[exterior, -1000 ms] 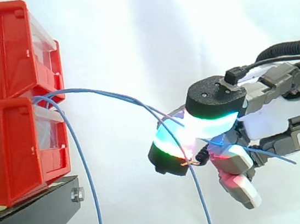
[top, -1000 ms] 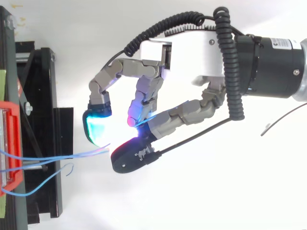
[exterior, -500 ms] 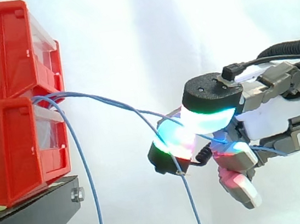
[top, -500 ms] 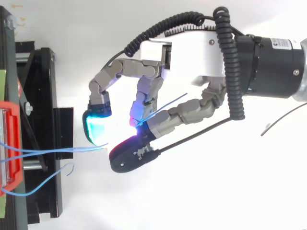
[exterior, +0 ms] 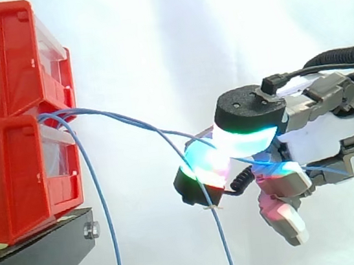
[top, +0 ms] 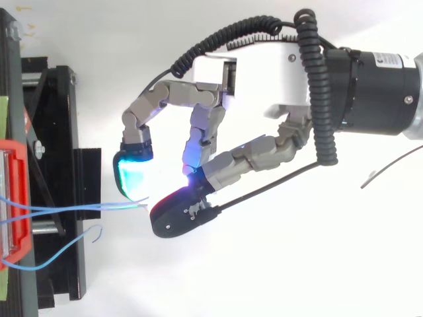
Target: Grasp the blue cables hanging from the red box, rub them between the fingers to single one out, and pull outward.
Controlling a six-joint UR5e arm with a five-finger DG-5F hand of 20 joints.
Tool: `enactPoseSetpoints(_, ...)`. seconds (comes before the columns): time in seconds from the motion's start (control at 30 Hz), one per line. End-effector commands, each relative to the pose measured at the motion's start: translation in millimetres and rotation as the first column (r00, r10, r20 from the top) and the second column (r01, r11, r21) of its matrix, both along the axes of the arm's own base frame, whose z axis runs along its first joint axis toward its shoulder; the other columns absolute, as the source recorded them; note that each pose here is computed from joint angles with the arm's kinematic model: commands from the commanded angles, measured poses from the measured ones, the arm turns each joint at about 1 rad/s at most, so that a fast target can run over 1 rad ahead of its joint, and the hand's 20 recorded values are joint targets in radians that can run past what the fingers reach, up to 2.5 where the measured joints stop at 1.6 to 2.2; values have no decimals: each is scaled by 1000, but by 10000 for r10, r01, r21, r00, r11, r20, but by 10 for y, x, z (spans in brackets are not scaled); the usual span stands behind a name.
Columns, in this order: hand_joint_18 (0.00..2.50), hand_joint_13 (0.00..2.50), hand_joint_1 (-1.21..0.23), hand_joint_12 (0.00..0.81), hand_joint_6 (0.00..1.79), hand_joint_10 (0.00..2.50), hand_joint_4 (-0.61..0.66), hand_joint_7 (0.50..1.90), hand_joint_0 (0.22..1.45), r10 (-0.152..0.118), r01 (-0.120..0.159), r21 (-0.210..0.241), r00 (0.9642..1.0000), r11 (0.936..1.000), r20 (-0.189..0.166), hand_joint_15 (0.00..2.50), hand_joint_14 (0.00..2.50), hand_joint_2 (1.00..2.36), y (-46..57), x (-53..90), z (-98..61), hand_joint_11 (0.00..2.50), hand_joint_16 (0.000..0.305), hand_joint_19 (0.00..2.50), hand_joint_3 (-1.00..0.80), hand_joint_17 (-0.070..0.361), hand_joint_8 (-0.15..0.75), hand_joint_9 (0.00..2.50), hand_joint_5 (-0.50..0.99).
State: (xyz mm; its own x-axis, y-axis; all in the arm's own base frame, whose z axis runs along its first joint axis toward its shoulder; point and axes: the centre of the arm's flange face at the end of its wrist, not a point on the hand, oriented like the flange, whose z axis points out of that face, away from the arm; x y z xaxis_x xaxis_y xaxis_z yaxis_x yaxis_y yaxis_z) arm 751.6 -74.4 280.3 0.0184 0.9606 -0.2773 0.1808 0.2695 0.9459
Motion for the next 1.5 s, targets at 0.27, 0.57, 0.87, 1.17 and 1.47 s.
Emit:
enactPoseSetpoints(0.27,1075,1271,-595,416,839,27,22,1084,599,1,-1,1,10000,10000,1,597,21,1010,1,2,-1,791,58,624,-315,131,323,1428,-87)
enactPoseSetpoints(0.57,1084,1280,-570,420,838,27,18,1097,597,1,-1,1,10000,10000,1,593,23,1010,1,2,-1,780,59,622,-317,134,321,1442,-84)
enactPoseSetpoints(0.87,1094,1277,-542,423,838,24,22,1094,593,1,-1,-1,10000,10000,-14,588,22,1009,1,-1,-8,778,61,613,-332,138,326,1444,-83)
enactPoseSetpoints(1.17,1099,1281,-528,429,837,27,21,1093,586,1,-1,-1,10000,10000,-14,593,21,1008,1,-1,-8,779,62,612,-347,139,329,1450,-82)
enactPoseSetpoints(1.47,1072,1276,-607,413,835,28,13,1115,596,1,-1,1,10000,10000,1,602,22,1012,1,2,-1,791,58,623,-323,131,325,1450,-79)
